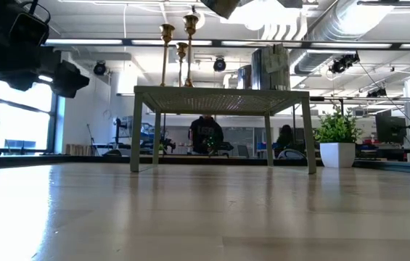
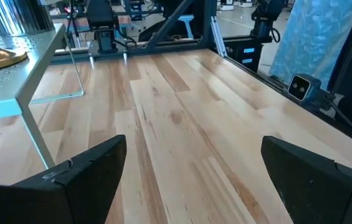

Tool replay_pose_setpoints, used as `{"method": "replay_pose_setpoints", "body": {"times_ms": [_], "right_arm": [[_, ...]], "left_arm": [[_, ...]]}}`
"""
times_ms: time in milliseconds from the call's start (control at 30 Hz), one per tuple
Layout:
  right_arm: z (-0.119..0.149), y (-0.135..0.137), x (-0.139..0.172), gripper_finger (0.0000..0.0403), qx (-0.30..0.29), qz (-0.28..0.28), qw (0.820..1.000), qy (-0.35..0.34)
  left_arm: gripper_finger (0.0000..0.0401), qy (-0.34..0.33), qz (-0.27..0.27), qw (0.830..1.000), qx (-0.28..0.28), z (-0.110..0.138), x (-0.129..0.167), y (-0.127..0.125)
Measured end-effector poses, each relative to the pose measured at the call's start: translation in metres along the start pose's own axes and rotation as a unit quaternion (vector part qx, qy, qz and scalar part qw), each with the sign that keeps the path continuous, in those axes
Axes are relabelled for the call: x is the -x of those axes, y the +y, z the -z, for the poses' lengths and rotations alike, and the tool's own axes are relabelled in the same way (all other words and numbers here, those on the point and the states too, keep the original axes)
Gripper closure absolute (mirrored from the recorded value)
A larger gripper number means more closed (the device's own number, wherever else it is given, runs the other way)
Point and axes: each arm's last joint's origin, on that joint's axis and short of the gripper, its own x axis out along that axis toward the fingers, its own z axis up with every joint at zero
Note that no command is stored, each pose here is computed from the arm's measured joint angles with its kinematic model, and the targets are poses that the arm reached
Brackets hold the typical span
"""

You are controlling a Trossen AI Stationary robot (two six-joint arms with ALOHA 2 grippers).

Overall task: Pick & Place candle stick holders
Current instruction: Put the silver scented candle on the shelf

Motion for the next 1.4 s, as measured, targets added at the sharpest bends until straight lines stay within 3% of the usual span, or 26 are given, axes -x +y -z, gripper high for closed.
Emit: {"method": "replay_pose_setpoints", "body": {"times_ms": [467, 1400], "right_arm": [[-0.019, -0.044, -0.025, 0.0054, -0.058, -0.025, 0.998, 0.020], [-0.006, -0.043, -0.080, 0.0054, -0.063, -0.030, 0.991, 0.116]], "left_arm": [[0.0034, 0.017, 0.004, 1.000, 0.007, 0.003, 0.000, 0.000], [0.0034, 0.017, 0.004, 1.000, 0.005, 0.003, 0.000, 0.000]]}}
